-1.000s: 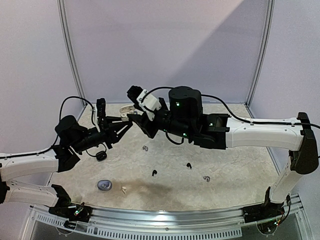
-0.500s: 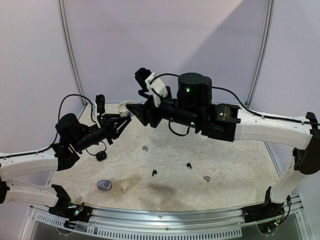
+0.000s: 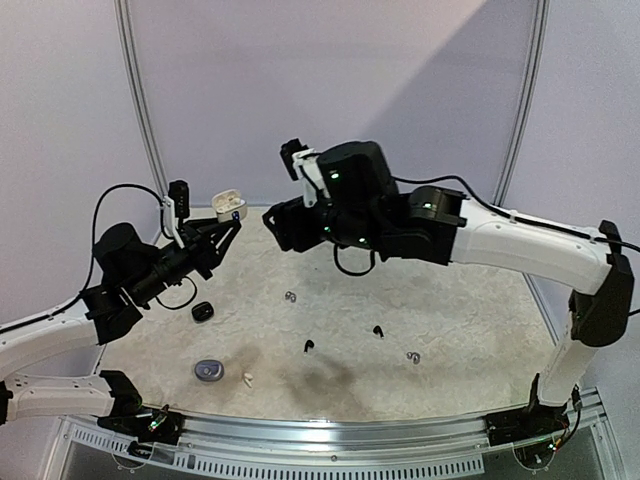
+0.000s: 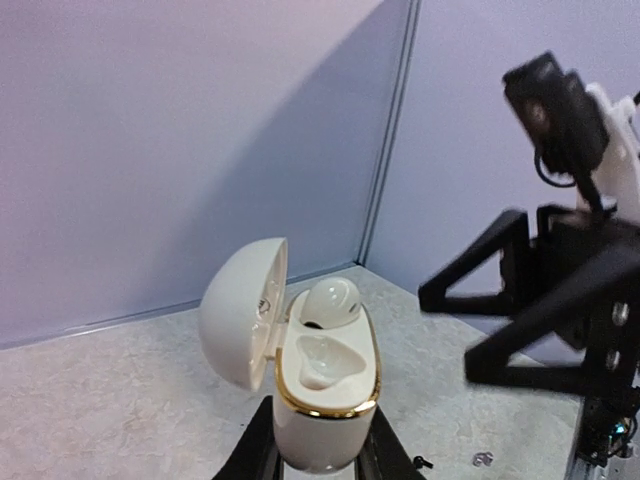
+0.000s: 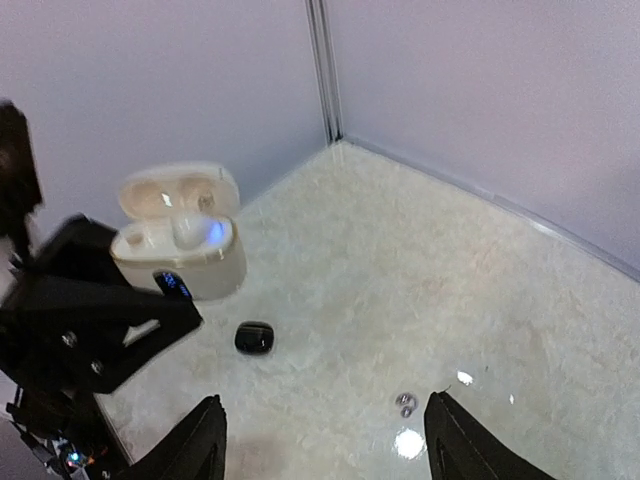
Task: Insert the wireless bluetooth earbuds into the charging case
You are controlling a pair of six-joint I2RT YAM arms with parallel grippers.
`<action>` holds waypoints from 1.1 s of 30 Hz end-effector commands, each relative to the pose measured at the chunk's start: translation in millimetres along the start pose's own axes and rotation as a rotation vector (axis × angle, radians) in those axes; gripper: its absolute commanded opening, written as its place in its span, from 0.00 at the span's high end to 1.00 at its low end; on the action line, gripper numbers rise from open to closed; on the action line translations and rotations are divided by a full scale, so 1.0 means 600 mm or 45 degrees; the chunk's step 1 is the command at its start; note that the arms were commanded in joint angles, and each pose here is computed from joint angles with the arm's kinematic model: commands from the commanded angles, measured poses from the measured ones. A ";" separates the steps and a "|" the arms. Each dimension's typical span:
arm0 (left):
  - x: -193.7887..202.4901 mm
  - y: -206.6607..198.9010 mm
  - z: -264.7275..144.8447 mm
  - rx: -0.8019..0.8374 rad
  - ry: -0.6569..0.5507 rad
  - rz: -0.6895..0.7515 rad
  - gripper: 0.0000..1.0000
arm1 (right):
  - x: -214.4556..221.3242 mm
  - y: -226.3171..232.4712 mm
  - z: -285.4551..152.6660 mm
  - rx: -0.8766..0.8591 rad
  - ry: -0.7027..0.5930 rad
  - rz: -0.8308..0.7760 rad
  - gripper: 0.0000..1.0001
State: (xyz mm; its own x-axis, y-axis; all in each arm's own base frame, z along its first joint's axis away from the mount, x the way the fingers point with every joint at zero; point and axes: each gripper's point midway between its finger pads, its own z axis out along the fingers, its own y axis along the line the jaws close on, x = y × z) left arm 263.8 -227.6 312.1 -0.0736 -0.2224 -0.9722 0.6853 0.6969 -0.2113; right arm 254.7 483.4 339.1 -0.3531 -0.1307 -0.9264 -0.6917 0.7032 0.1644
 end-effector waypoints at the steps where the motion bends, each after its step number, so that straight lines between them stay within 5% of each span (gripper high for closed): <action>1: 0.000 0.044 -0.025 -0.203 0.037 0.096 1.00 | 0.141 0.036 0.047 0.098 0.368 -0.043 0.32; 10: -0.001 0.066 -0.054 -0.301 0.032 0.147 1.00 | 0.336 0.161 0.135 -0.080 0.695 -0.305 0.30; 21: 0.004 0.056 -0.056 -0.250 0.003 0.137 1.00 | 0.504 0.178 0.185 -0.112 0.865 -0.357 0.31; 33: 0.006 0.050 -0.059 -0.225 0.005 0.138 1.00 | 0.581 0.165 0.164 -0.074 1.030 -0.358 0.56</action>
State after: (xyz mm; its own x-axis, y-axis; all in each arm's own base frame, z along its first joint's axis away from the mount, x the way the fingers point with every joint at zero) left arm 260.8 -182.4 300.2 -0.0152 -0.1375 -0.9904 0.5411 0.8318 -0.1238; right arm 137.6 588.8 21.0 -0.4718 -0.7355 -0.4863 -0.8451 0.5345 0.0116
